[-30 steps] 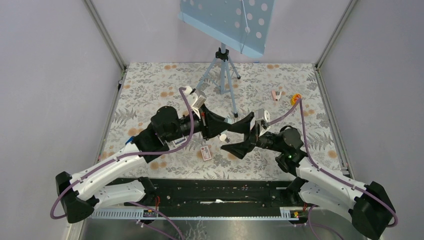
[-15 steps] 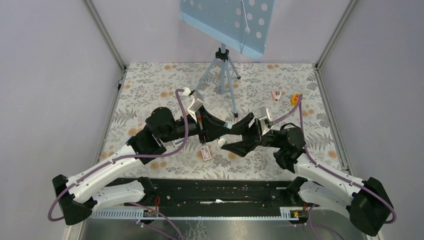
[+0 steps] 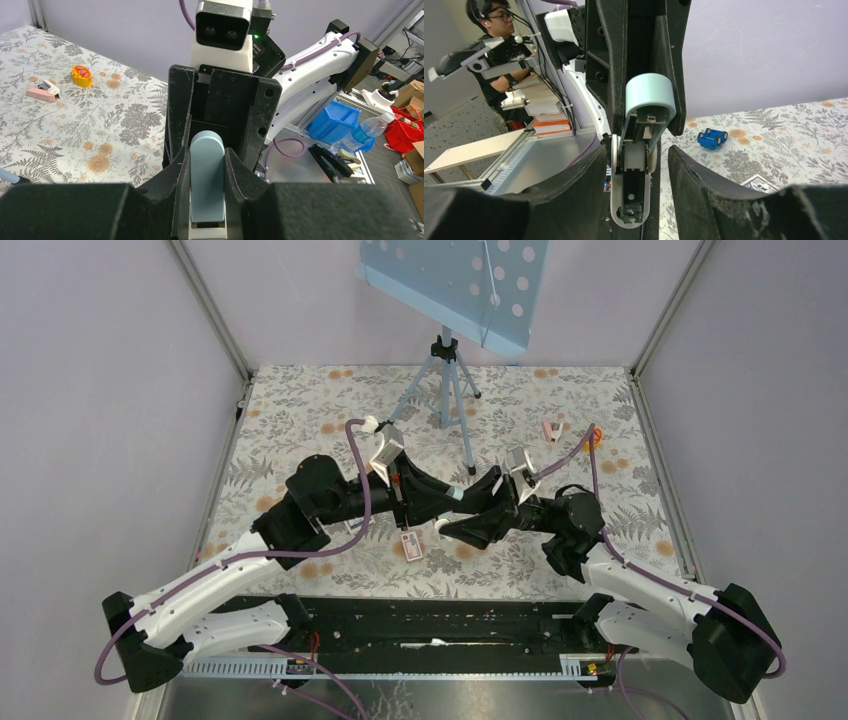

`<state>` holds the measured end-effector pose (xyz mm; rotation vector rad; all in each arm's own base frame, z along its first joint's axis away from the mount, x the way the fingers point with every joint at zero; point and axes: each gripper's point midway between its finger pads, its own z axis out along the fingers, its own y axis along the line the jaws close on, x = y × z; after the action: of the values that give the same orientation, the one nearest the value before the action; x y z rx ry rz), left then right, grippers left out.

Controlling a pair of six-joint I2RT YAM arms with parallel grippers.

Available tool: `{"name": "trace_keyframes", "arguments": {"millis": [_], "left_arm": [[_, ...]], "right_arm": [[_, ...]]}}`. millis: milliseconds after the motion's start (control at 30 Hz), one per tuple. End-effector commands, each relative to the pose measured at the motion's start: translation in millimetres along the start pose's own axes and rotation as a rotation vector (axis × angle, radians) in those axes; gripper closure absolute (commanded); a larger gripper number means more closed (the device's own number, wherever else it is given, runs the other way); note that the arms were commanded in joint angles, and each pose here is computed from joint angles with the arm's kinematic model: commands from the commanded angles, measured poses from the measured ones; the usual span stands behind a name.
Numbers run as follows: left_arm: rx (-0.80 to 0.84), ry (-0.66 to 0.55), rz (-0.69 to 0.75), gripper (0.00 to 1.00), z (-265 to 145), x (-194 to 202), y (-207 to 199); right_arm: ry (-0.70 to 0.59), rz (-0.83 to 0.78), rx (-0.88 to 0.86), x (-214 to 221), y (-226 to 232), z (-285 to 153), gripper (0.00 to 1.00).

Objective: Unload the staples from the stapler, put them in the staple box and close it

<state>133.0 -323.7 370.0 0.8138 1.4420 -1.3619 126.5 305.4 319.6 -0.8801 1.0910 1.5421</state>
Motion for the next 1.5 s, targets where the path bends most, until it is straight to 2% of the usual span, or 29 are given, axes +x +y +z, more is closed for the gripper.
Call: {"name": "trace_keyframes", "arguments": {"millis": [0, 333, 633, 700, 767, 833, 933, 1067, 1100, 1167, 1267, 1367, 1467], "left_arm": [[0.061, -0.097, 0.078, 1.00, -3, -33, -18], [0.065, -0.104, 0.087, 1.00, -1, -33, -17], [0.059, -0.109, 0.087, 1.00, -1, -33, -16], [0.056, -0.109, 0.083, 1.00, -1, -33, -15], [0.044, -0.109, 0.075, 1.00, -1, -32, -13], [0.029, -0.110, 0.063, 0.86, 0, -32, -10], [0.019, -0.115, 0.055, 0.53, 1, -32, -8], [-0.025, -0.115, 0.041, 0.20, 0, -32, -1], [-0.045, -0.110, 0.035, 0.04, -1, -31, 3], [-0.112, -0.107, 0.029, 0.01, -5, -29, 13], [-0.299, -0.112, 0.023, 0.01, -17, -27, 43], [-0.560, -0.087, 0.021, 0.01, -39, -21, 85], [-0.805, 0.004, 0.021, 0.01, -58, -2, 125]], "right_arm": [[-0.067, -0.049, -0.088, -22, 18, 5, 0.46], [-0.065, -0.024, -0.128, -21, 22, 7, 0.46], [-0.044, -0.014, -0.140, -15, 22, 6, 0.62], [-0.046, -0.019, -0.140, -15, 23, 6, 0.68], [-0.046, -0.028, -0.140, -15, 23, 6, 0.78], [-0.049, -0.050, -0.140, -15, 23, 5, 0.87], [-0.053, -0.080, -0.096, -13, 17, 2, 1.00], [-0.017, -0.111, 0.026, -9, -3, -1, 1.00], [-0.005, -0.125, 0.063, -9, -8, -3, 1.00], [0.015, -0.146, 0.152, -8, -21, -8, 1.00], [0.039, -0.155, 0.386, -9, -53, -26, 1.00], [0.060, -0.129, 0.726, -12, -101, -57, 1.00], [0.128, -0.103, 1.142, -16, -148, -107, 1.00]]}}
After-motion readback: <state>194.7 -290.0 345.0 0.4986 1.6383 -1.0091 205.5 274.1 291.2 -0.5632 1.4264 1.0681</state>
